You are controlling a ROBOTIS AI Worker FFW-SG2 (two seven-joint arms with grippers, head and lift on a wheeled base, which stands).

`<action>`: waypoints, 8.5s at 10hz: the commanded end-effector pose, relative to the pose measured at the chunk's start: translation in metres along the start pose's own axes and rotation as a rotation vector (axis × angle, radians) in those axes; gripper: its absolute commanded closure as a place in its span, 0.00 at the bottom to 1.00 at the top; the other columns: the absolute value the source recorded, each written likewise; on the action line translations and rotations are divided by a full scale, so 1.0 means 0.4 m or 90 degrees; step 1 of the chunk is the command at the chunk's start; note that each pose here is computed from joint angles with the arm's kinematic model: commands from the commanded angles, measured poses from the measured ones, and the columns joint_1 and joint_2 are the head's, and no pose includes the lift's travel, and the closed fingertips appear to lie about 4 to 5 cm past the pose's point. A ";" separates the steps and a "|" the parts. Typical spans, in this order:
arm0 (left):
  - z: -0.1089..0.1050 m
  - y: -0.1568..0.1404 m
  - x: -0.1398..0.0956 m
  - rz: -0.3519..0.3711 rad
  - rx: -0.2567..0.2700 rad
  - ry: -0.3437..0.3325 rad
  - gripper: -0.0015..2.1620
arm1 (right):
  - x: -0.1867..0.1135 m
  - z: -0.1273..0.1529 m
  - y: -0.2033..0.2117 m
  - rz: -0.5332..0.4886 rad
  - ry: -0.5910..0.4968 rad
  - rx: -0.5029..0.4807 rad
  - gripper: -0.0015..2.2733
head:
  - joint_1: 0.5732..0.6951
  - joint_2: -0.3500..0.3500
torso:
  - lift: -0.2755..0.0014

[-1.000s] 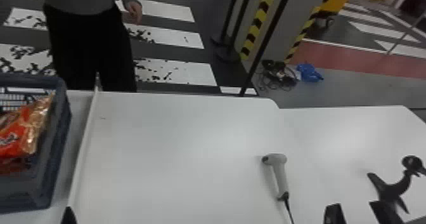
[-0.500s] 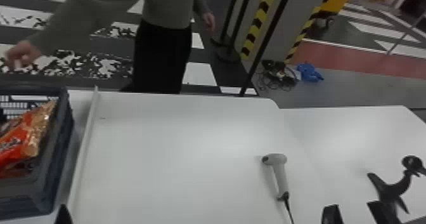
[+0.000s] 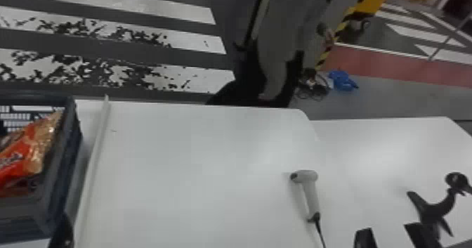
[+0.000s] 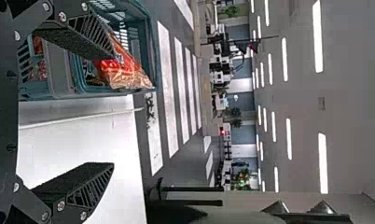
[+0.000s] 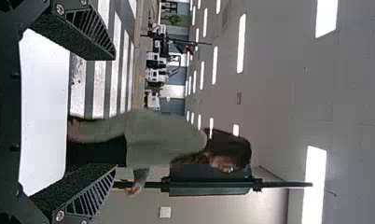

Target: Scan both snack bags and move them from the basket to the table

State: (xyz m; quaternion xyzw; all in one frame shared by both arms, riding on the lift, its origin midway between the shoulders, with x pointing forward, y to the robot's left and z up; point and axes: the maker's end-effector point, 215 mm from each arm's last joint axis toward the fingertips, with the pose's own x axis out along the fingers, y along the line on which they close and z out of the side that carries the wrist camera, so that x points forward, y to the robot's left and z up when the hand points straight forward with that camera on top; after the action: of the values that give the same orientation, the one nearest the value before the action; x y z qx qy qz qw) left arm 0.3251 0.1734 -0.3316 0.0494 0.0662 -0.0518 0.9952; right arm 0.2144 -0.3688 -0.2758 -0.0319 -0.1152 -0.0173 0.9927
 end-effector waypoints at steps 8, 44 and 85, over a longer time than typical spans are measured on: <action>0.007 0.192 0.088 0.033 -0.019 0.049 0.09 | 0.001 -0.015 0.035 0.029 0.007 -0.009 0.05 | 1.00 0.10 | 0.64; -0.090 0.209 0.333 0.066 -0.025 0.103 0.10 | -0.005 -0.029 0.062 0.080 -0.009 -0.037 0.05 | 1.00 0.24 | 0.64; 0.167 -0.336 0.290 -0.133 0.138 -0.008 0.89 | -0.028 0.014 0.102 0.067 -0.054 -0.026 0.05 | 1.00 0.00 | 0.64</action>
State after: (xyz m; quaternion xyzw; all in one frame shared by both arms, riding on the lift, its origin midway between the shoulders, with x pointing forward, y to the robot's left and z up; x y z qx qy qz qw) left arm 0.4358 0.0316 -0.2868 0.1463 0.0543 -0.1540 0.9757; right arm 0.2057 -0.3273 -0.2765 -0.0587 -0.1529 0.0342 0.9859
